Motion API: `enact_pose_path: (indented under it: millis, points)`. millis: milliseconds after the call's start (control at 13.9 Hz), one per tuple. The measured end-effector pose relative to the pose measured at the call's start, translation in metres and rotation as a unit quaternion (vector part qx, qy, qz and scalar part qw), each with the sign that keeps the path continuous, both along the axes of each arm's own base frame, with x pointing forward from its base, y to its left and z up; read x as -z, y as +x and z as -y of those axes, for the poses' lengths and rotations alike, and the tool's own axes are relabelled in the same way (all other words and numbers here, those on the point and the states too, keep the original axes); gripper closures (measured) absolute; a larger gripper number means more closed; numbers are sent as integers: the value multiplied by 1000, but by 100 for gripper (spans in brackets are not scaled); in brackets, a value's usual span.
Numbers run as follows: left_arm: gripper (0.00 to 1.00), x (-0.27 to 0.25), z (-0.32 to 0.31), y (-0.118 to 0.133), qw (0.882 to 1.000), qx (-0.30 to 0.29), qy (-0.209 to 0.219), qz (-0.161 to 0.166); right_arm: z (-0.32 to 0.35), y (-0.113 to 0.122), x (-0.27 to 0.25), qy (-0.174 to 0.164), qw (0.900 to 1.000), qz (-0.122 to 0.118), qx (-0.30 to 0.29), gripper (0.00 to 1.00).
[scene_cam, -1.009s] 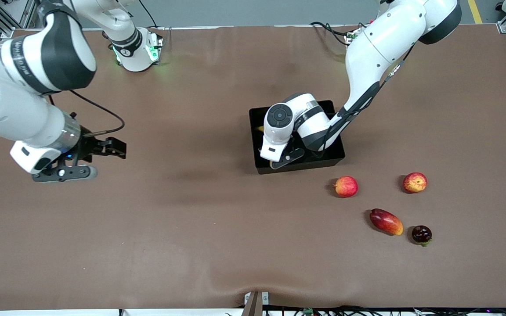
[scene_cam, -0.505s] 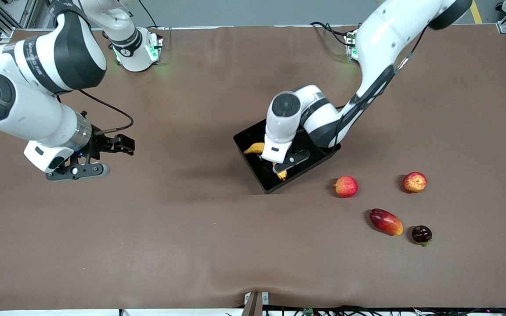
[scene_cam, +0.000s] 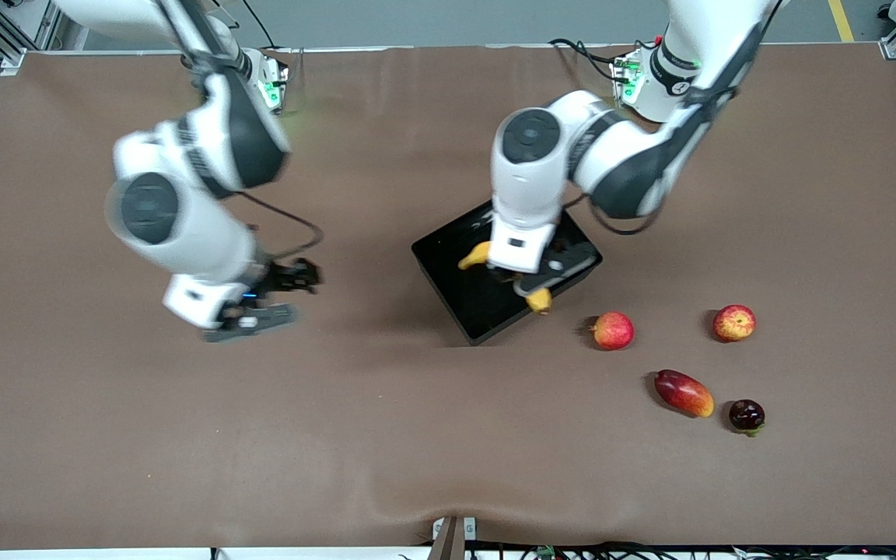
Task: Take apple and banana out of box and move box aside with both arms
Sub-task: 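Lift the banana out with the left gripper while the right gripper grasps the box, then place the banana beside the apples and open the left gripper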
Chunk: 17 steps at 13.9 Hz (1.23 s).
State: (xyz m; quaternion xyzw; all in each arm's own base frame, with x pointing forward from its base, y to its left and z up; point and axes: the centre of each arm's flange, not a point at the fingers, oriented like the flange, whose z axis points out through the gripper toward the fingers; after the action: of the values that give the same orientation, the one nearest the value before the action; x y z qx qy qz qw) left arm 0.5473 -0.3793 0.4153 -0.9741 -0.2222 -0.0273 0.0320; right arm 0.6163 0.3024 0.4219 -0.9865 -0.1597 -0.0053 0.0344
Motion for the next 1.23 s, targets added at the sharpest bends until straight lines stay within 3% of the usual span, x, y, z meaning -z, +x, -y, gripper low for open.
enact_pose_path:
  millis: [72,360,577,721,937,1225]
  points:
    - [62,-12,-35,15,1000,15,-3,-20,-31,-5,17,8,1000,16,-20,0]
    - [62,-33,-184,59,992,85,-16,-87,-126,-38,103,12,995,42,-90,0]
    - [62,-10,-250,66,987,99,-26,-125,-136,-44,148,-8,994,33,-108,0]
    - [62,23,-303,64,984,85,-34,-155,-145,-46,161,0,993,46,-113,0]
    - [62,89,-353,55,984,70,-59,-152,-158,-52,159,8,991,58,-122,0]
    - [62,160,-349,36,987,32,-86,-132,-162,-48,149,14,990,68,-122,0]
